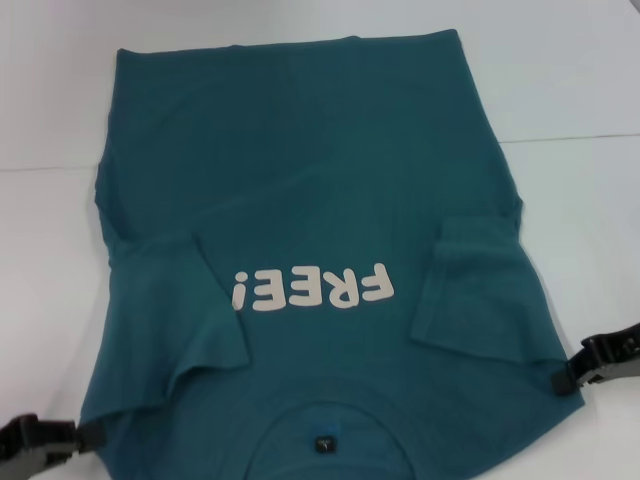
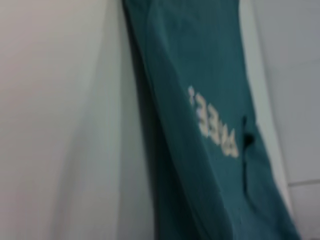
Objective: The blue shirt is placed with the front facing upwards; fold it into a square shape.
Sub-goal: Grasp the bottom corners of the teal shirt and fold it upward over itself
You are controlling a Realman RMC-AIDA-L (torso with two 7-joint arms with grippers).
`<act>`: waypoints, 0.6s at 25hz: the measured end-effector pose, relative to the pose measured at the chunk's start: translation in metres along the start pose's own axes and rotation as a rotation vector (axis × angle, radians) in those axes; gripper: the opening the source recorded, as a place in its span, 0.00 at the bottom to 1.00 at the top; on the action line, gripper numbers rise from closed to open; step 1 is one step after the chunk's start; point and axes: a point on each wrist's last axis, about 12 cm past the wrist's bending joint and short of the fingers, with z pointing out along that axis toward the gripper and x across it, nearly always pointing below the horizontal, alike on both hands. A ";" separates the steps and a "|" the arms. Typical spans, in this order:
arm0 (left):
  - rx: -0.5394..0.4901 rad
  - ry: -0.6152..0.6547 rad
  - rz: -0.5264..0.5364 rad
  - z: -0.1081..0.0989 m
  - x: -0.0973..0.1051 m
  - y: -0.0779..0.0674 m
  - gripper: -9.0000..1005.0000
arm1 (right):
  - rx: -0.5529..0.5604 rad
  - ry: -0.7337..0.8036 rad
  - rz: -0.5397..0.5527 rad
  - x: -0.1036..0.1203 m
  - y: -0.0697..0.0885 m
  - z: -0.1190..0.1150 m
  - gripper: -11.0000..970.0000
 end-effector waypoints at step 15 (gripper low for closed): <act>-0.047 0.175 0.024 -0.017 0.029 0.000 0.05 | -0.044 0.158 -0.022 0.032 0.003 -0.009 0.05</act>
